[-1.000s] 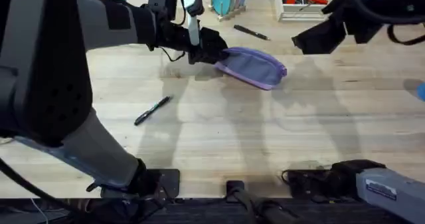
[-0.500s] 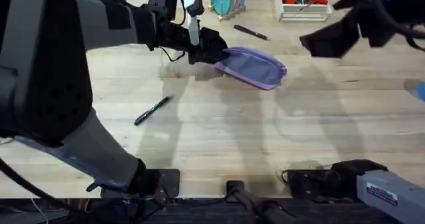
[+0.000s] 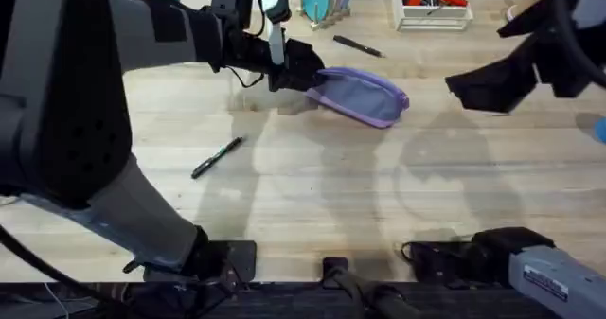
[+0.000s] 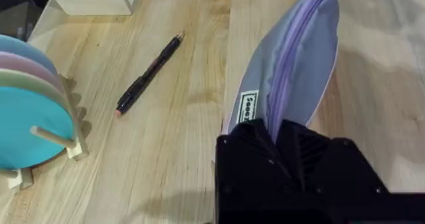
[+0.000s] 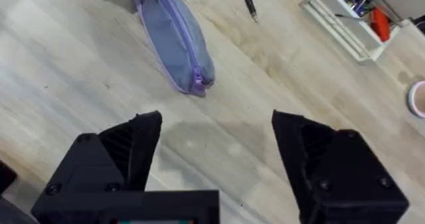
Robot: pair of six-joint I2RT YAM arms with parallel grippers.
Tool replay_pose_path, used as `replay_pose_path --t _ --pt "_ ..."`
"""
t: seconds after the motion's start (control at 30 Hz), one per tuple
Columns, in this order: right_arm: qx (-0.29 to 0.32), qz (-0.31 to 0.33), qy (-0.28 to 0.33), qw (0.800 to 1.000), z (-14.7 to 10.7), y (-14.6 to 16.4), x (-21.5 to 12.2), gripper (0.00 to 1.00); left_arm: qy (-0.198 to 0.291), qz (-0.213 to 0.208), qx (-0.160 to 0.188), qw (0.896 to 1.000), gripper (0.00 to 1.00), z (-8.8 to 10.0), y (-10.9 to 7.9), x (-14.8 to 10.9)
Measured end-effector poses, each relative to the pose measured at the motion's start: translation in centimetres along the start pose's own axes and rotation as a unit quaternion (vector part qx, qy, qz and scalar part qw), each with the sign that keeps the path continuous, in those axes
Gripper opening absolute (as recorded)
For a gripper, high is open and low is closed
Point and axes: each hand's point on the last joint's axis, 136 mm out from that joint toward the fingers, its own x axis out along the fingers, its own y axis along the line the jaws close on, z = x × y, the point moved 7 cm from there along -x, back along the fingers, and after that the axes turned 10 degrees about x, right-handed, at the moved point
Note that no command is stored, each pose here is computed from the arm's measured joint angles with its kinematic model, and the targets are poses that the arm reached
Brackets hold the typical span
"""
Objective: Unzip the bag, pick up the pens from the table one at a time and place them inside, then zip the bag closed.
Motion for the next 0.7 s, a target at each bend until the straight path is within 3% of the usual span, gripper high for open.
replay_pose_path --t 0.3,0.7 --pt "-0.006 -0.004 -0.006 1.000 -0.8 0.6 -0.8 0.996 0.000 0.000 0.000 1.000 0.042 0.0 0.0 0.0" --pt "-0.009 0.029 0.035 0.999 -6.1 2.8 3.8 0.996 0.000 0.000 0.000 1.000 0.042 0.0 0.0 0.0"
